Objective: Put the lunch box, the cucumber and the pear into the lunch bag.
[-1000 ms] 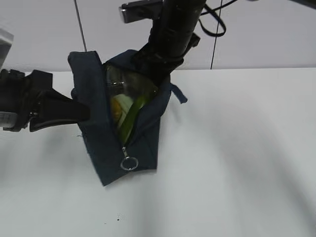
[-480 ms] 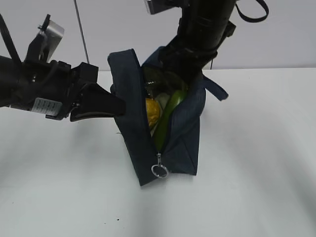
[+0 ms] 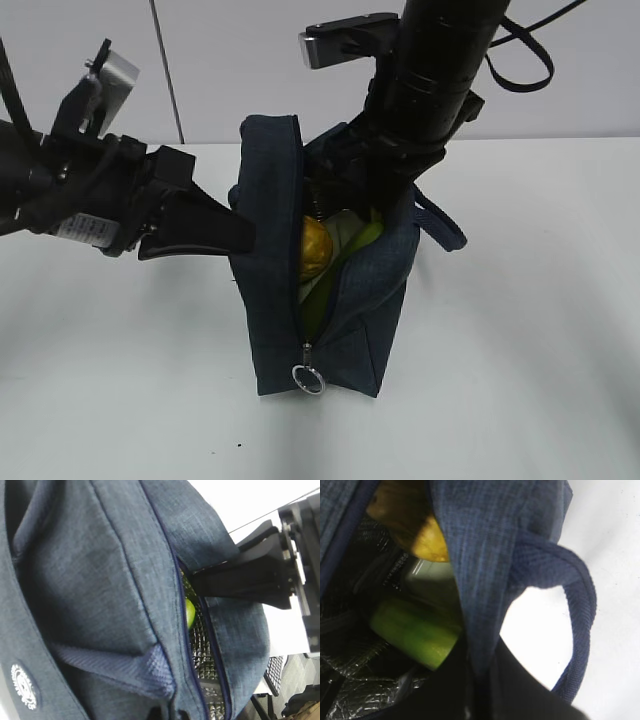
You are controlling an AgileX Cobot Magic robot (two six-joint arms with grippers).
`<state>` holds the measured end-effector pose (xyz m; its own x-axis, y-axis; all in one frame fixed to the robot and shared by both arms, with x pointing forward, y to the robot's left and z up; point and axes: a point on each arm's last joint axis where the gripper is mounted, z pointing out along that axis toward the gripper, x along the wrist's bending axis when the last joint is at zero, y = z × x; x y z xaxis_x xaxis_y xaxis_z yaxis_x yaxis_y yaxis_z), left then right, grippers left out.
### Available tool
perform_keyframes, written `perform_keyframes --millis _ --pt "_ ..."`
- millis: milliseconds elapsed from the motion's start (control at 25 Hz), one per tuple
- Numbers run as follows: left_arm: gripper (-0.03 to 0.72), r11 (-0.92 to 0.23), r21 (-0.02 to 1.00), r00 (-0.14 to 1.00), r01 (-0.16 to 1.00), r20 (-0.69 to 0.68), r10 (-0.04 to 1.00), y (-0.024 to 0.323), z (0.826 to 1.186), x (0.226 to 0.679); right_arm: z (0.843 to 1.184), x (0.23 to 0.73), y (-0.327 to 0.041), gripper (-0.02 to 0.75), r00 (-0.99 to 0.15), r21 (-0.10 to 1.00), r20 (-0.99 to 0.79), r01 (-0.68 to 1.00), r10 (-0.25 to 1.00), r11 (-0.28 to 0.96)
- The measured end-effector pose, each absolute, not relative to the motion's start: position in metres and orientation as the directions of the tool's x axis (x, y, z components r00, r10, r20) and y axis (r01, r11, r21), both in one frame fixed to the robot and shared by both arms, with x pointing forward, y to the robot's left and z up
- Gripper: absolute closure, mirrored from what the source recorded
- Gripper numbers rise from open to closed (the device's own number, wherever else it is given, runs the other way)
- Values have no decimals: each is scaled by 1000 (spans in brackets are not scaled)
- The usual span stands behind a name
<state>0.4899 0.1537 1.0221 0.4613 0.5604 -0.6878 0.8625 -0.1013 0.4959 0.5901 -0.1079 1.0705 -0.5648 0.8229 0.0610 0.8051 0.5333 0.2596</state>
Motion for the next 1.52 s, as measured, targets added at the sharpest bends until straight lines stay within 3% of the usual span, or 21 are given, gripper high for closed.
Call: perform_keyframes --millis 200,280,480,600,800,1160,1520 --pt "703 -100 495 461 863 -689 559 154 1022 490 1071 590 -107 683 -576 262 68 798 815 542" --pt "702 -101 495 461 863 -690 558 154 1022 490 1071 589 -106 602 -593 266 78 787 802 556" --pt "696 -106 491 462 865 -696 550 153 1023 489 1071 588 -104 278 -598 270 100 786 796 556" --pt "692 -107 489 462 866 -698 547 153 1023 489 1072 588 -104 181 -598 273 104 785 794 556" --pt "687 -108 489 462 866 -699 546 153 1023 488 1084 583 -106 164 -612 303 94 769 785 563" --pt "681 -114 483 463 868 -707 534 152 1023 487 1148 549 -123 163 -636 459 58 702 770 545" --pt "662 -128 486 471 865 -697 540 153 1022 487 1184 501 -128 163 -724 574 191 631 663 523"
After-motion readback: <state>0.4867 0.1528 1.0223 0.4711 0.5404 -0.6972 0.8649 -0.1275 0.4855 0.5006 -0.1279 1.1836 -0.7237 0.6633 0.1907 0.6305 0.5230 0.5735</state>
